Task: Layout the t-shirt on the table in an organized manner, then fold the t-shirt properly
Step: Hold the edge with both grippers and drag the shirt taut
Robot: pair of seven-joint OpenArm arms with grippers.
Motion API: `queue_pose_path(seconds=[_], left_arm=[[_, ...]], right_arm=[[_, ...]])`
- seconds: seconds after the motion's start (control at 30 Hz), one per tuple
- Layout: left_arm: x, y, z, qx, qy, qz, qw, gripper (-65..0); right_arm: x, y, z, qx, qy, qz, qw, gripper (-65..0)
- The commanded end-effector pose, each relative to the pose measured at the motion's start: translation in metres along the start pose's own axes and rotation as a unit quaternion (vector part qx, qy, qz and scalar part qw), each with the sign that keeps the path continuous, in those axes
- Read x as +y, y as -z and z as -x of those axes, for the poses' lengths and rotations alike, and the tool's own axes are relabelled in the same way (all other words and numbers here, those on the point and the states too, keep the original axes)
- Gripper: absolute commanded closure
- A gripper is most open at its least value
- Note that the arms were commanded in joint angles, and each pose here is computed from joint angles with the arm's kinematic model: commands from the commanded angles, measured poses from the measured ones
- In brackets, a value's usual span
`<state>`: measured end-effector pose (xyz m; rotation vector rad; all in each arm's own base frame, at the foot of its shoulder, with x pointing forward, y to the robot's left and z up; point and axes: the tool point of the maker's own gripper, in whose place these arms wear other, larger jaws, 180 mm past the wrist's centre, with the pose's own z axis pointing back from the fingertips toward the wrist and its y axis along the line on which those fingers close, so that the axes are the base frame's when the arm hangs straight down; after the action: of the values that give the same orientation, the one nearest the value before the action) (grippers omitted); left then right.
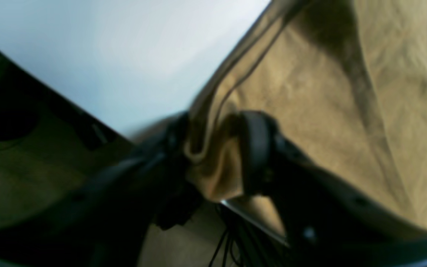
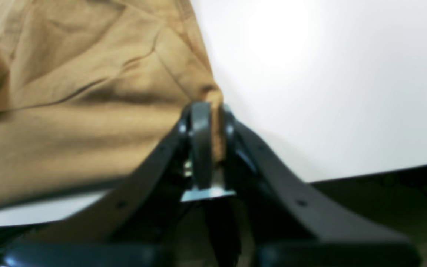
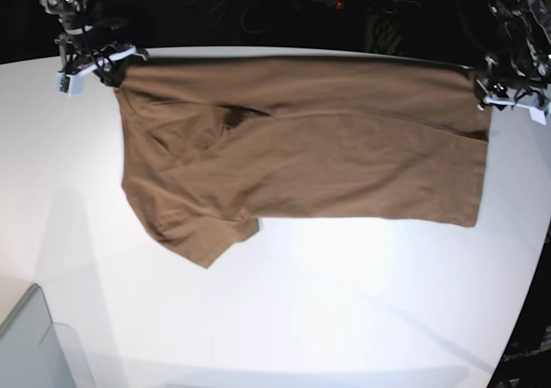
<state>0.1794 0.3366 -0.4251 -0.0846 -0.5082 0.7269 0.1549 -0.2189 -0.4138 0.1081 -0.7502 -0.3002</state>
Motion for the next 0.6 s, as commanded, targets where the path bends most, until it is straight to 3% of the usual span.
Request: queue_pose_path(seconds=[0.0,0.13,0.2,0.37,0.47,0.57], left_arm=[[0.001,-0.005,-0.011,-0.012,0.006,-0.003,1.0,-26.4],[0.001,-0.006,-0.012,-0.014,0.003,-0.001,1.0,-28.2],[0.0,-0.006,-0.013,-0.015,0.002,0.001,1.0,-28.3],[-0.01,-0.015,-0.026,-0.039,0.015,0.009,0.999,-28.4],[-0.024,-0.028,-0.043,-0.07,0.032,0.021,0.997,-28.4],[-0.052,-0.04,-0.074,-0.119,0.041,0.046,0.991,-28.4]], right_arm=[[0.001,-0.005,-0.007,-0.015,-0.006,-0.005,0.9999,-12.1],[0.002,-0.01,-0.012,-0.023,-0.009,-0.005,0.9997,-25.0],[0.002,-0.015,-0.014,-0.029,-0.004,-0.002,0.9996,-28.5],[-0.017,-0.043,-0.03,-0.099,0.033,0.047,0.9934,-29.4],[-0.015,-0.046,-0.042,-0.126,0.026,0.043,0.9908,-29.4],[0.002,-0.031,-0.074,-0.155,0.0,0.009,0.9878,-29.4]])
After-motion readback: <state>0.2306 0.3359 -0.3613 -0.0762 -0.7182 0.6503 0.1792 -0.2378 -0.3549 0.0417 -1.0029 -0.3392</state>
